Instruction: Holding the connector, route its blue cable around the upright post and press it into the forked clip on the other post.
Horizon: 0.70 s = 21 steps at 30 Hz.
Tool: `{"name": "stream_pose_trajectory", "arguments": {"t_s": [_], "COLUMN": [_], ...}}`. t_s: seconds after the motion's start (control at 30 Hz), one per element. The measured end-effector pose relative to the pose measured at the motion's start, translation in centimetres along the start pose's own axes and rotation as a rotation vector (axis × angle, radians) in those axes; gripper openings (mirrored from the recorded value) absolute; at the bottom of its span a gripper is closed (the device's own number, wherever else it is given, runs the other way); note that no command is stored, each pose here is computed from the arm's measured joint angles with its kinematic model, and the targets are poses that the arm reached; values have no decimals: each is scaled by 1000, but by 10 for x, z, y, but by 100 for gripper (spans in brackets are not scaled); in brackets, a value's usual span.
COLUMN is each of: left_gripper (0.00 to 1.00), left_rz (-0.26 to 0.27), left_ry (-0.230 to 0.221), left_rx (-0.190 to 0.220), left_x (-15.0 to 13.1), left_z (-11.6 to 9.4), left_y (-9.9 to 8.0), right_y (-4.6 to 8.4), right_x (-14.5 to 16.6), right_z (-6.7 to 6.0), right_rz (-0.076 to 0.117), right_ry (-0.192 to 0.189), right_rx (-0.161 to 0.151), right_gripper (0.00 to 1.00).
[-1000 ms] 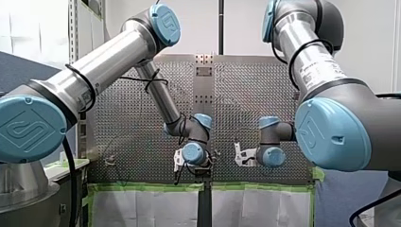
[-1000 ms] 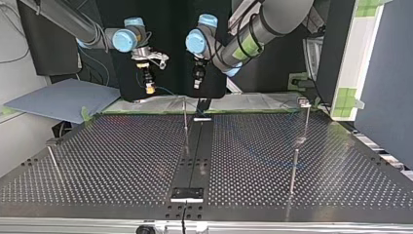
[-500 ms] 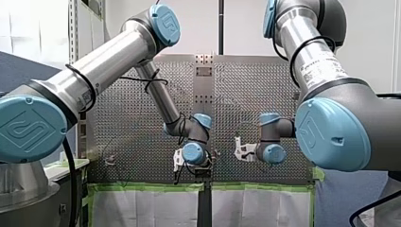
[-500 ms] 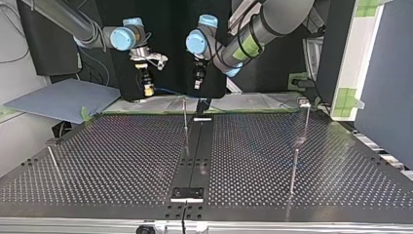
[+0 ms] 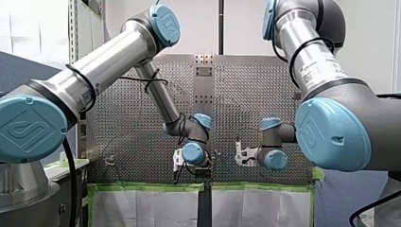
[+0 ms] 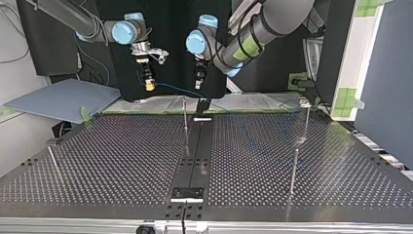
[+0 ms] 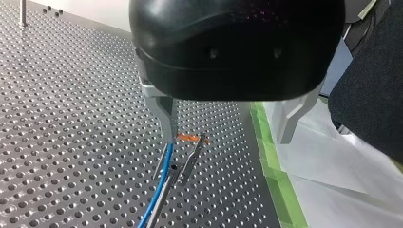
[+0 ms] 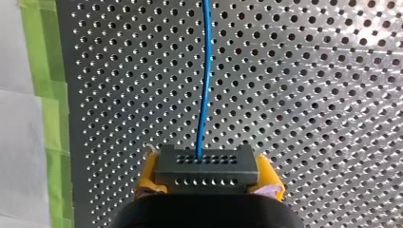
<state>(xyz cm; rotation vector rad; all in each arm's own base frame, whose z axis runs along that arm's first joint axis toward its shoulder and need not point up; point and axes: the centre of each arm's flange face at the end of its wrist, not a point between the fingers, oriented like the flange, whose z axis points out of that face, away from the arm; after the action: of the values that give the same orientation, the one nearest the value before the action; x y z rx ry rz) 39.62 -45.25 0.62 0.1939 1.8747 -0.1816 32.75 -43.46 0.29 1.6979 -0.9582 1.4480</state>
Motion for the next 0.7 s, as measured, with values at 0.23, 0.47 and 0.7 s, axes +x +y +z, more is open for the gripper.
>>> {"name": "stream_pose_trajectory", "arguments": {"t_s": [0.23,0.47,0.7], "left_gripper": [100,100,100], "left_rz": [1,-7,-5], "left_ry": [-4,-34,-52], "left_rx": [-13,-19,-8], "left_x": [-1,-5,-7], "left_z": [2,8,14], "left_y": [4,6,9], "right_y": [2,2,-2], "right_x": [-21,-23,-22], "right_z": [-1,0,1], "right_rz": [1,7,10], "right_ry": [-13,-1,7], "right_rx": [-3,5,48], "right_gripper": [0,0,0]}}
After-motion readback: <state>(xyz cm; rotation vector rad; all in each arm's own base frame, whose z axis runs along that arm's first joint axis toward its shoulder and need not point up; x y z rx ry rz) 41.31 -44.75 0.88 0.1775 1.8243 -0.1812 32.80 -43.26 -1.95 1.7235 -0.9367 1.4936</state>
